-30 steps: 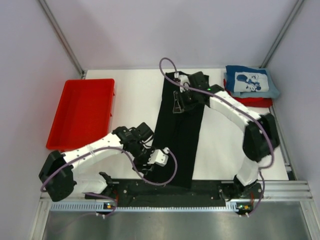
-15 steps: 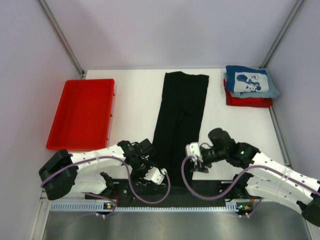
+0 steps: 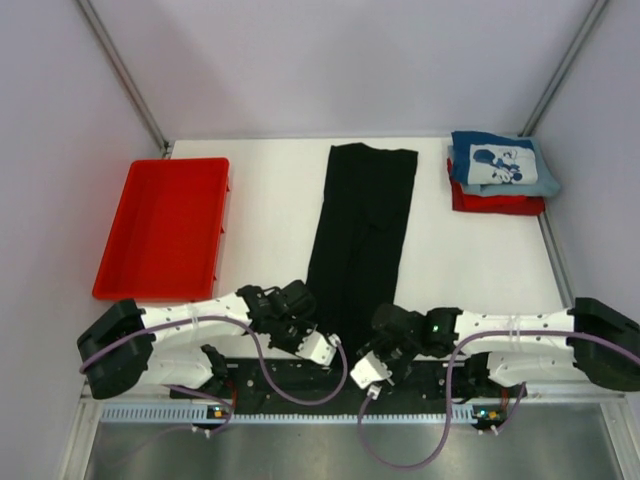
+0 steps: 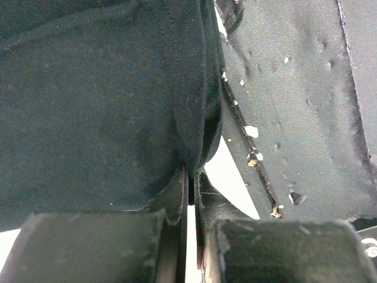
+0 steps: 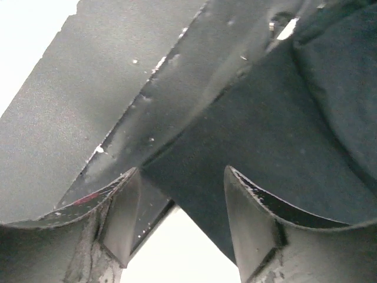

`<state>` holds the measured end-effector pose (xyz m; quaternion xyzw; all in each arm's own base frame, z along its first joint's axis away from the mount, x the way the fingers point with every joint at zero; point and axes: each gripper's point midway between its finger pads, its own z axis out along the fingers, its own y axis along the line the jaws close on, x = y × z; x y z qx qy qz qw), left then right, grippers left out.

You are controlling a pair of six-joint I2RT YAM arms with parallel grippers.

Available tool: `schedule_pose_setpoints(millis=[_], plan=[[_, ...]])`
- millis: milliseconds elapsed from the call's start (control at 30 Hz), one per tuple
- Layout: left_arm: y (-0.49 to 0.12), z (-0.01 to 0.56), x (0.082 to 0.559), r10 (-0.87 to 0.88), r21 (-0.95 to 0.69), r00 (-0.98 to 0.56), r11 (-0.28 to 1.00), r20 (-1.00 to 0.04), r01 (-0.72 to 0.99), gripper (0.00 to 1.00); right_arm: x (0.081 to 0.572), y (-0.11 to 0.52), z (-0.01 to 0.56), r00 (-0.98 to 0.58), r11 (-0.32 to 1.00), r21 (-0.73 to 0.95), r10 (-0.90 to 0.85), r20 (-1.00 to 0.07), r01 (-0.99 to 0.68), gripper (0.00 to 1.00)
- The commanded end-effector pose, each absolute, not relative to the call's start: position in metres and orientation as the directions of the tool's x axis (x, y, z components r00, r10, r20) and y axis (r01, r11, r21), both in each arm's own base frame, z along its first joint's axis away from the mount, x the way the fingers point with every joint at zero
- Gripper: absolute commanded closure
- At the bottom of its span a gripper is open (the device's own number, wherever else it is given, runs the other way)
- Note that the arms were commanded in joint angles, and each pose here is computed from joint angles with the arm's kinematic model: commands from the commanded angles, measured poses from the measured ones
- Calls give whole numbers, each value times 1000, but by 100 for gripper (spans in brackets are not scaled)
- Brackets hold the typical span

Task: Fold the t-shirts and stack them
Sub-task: Grab the bottom of the folded rectangular tshirt with both arms, then fold the folded rectangular tshirt in 1/3 of the way

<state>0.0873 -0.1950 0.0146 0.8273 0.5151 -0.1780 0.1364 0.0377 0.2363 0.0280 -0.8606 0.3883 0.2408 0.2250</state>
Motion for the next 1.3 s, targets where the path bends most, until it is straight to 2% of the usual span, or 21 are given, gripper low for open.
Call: schedule_pose_setpoints(millis=[0, 33, 167, 267, 333, 433, 533, 667, 767, 933, 1267], plan=[[-182, 10, 78, 837, -13, 377, -416, -396, 909, 100, 24, 247, 17, 660, -685, -223, -480, -578, -693, 47], [-180, 10, 77, 841, -21, 371, -412, -393, 911, 100, 19, 247, 16, 660, -699, -208, -473, -584, -684, 53], [-182, 21, 72, 838, -39, 358, -408, -412, 912, 100, 21, 245, 17, 650, -682, -207, -493, -578, -701, 100], [-189, 35, 80, 850, -16, 315, -354, -422, 935, 100, 37, 254, 38, 623, -598, -274, -513, -590, -753, 100], [-197, 50, 93, 857, 15, 278, -302, -434, 953, 100, 58, 263, 61, 559, -483, -313, -536, -632, -818, 100], [-213, 81, 120, 850, 39, 205, -213, -486, 976, 100, 104, 266, 94, 444, -255, -364, -560, -699, -896, 100], [-225, 106, 153, 853, 27, 73, -69, -517, 997, 100, 150, 262, 124, 313, -24, -356, -536, -784, -934, 100], [-232, 128, 214, 846, 24, -80, 109, -527, 994, 100, 219, 243, 152, 163, 257, -329, -506, -847, -909, 100], [-236, 130, 260, 840, 30, -152, 196, -521, 980, 100, 257, 242, 169, 124, 368, -299, -430, -894, -881, 100], [-251, 133, 320, 818, -5, -248, 287, -519, 958, 100, 324, 219, 162, 21, 571, -244, -368, -930, -784, 100], [-265, 116, 400, 798, 18, -303, 365, -521, 931, 100, 391, 188, 139, -134, 695, -176, -367, -921, -697, 100]])
